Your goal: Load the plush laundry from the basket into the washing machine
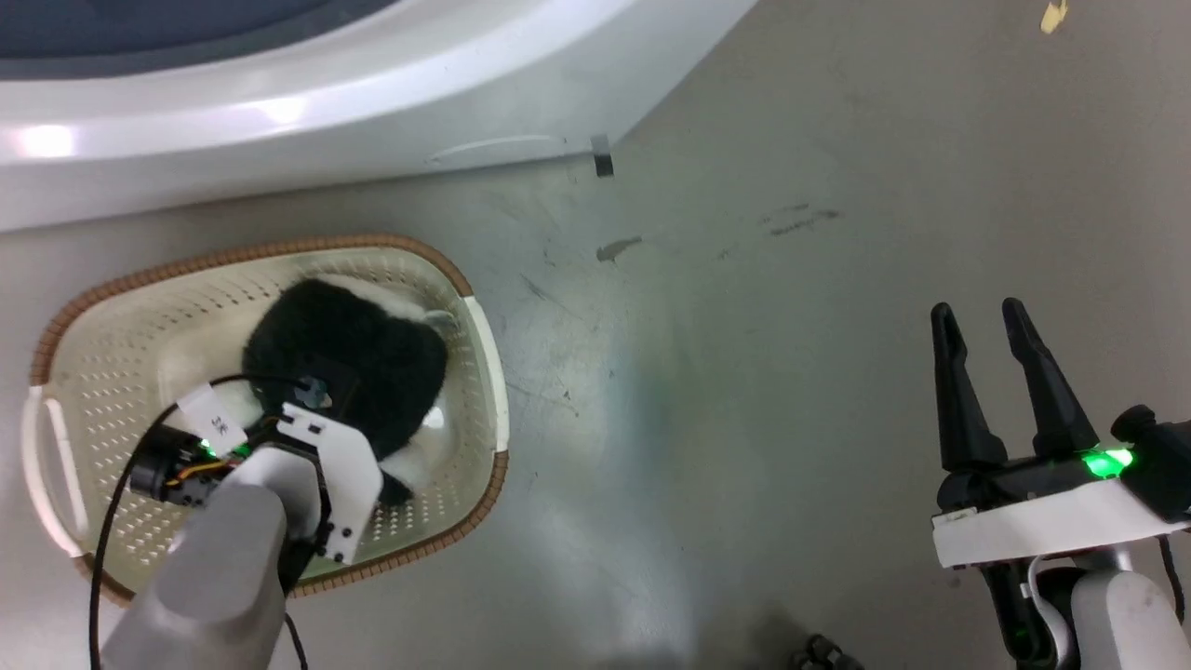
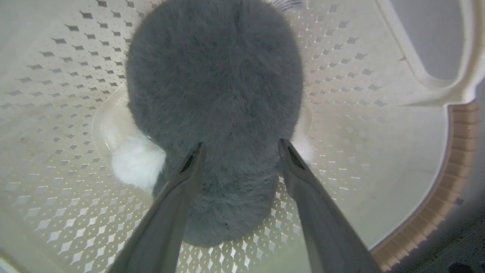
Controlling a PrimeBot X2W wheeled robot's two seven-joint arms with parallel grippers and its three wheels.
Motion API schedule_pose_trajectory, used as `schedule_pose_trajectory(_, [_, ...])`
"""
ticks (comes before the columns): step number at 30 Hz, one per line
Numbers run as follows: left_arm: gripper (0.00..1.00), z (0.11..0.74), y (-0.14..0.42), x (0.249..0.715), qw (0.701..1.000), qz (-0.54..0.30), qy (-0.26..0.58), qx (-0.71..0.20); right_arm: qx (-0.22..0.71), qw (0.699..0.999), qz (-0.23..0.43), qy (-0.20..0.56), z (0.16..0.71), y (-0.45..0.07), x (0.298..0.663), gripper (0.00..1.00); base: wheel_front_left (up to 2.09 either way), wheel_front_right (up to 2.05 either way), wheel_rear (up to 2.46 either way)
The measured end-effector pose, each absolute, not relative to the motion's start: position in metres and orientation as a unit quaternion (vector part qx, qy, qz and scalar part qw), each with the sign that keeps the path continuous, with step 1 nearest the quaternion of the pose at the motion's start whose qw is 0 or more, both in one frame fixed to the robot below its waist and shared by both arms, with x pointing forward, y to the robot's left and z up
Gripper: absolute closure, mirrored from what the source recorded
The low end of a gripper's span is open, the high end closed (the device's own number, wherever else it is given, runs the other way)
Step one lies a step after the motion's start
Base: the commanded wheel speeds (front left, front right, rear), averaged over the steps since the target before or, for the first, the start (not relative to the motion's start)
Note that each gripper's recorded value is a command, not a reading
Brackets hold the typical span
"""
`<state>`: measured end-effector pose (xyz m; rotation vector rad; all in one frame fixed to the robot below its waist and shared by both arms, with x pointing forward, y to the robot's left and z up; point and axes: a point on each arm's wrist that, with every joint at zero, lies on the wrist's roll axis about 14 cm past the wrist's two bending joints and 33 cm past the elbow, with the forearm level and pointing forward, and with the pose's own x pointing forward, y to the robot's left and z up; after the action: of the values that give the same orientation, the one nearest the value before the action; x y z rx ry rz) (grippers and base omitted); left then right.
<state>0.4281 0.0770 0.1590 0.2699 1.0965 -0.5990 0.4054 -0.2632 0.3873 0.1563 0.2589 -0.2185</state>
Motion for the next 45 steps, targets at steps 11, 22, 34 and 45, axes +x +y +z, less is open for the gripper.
schedule_pose_trajectory(11, [0.0,0.115,0.076,0.428,0.765,-0.268,0.575,0.11,0.082,0.977,-0.128,0.151,0.363,-0.272,0.404,0.0,0.0,0.0,0.0])
schedule_pose_trajectory(22, [0.0,0.073,0.072,0.421,0.726,-0.283,0.613,0.13,0.072,0.97,-0.147,0.181,0.337,-0.282,0.396,0.0,0.0,0.0,0.0])
schedule_pose_trajectory(34, [1.0,0.049,0.069,0.427,0.742,-0.256,0.613,0.09,0.079,0.969,-0.157,0.174,0.337,-0.288,0.398,0.0,0.0,0.0,0.0])
schedule_pose_trajectory(45, [1.0,0.124,0.056,0.434,0.808,-0.251,0.531,0.043,0.048,0.981,-0.157,0.1,0.399,-0.299,0.398,0.0,0.0,0.0,0.0])
